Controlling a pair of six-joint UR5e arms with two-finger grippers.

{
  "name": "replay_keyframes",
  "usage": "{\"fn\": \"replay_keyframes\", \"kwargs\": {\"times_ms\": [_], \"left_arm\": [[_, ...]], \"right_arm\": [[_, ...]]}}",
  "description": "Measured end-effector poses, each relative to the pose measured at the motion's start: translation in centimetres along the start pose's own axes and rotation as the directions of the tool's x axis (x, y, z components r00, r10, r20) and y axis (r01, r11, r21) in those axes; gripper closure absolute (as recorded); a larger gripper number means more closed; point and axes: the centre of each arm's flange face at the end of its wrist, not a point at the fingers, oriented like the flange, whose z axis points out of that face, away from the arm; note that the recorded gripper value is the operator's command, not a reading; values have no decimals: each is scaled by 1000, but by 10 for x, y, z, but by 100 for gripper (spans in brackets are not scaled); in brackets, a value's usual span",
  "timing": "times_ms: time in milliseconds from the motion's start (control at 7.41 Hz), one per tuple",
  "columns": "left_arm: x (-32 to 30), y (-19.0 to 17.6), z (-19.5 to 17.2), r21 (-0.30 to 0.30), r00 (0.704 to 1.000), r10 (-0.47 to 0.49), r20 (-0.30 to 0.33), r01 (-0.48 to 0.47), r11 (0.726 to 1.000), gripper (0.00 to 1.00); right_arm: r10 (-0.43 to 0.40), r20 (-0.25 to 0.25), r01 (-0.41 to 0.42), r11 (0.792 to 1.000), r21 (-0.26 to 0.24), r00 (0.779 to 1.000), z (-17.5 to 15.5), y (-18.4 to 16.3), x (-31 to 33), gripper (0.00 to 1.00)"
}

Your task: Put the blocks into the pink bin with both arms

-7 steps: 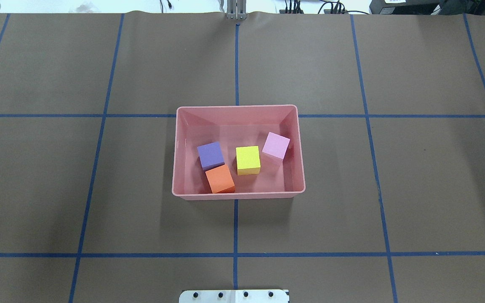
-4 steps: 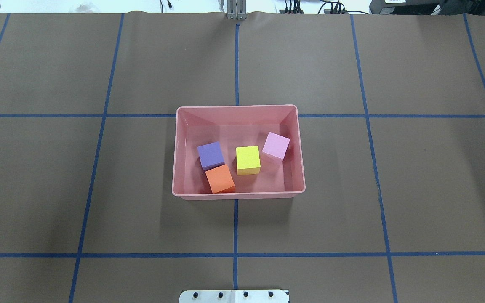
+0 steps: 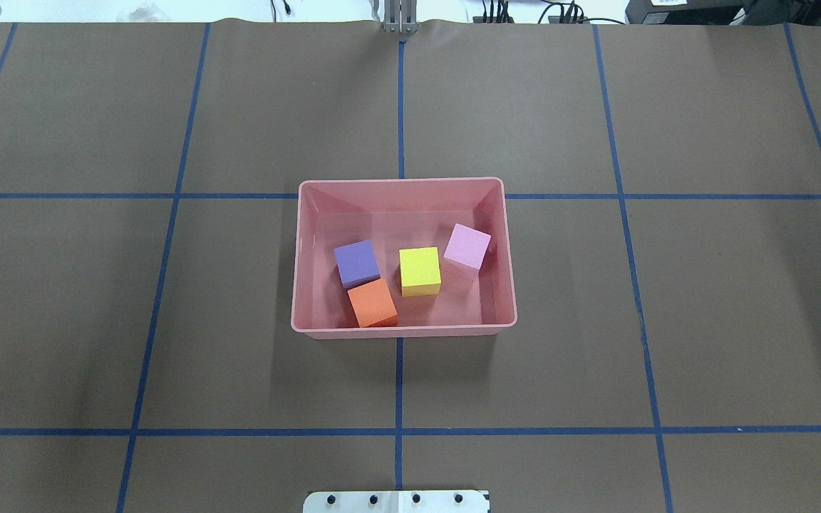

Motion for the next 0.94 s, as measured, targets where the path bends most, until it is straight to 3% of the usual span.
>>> {"fn": "replay_keyframes", "kwargs": {"times_ms": [540,945], "left_arm": [[12,-9,5,-11,998,-41,46,42,999,0],[17,-12,5,28,999,-6,51,4,1000,0]], "right_arm": [[0,0,0,1000,1,1000,0,-1,0,0],[2,0,-2,1000,-1,1000,0,0,0,0]]}}
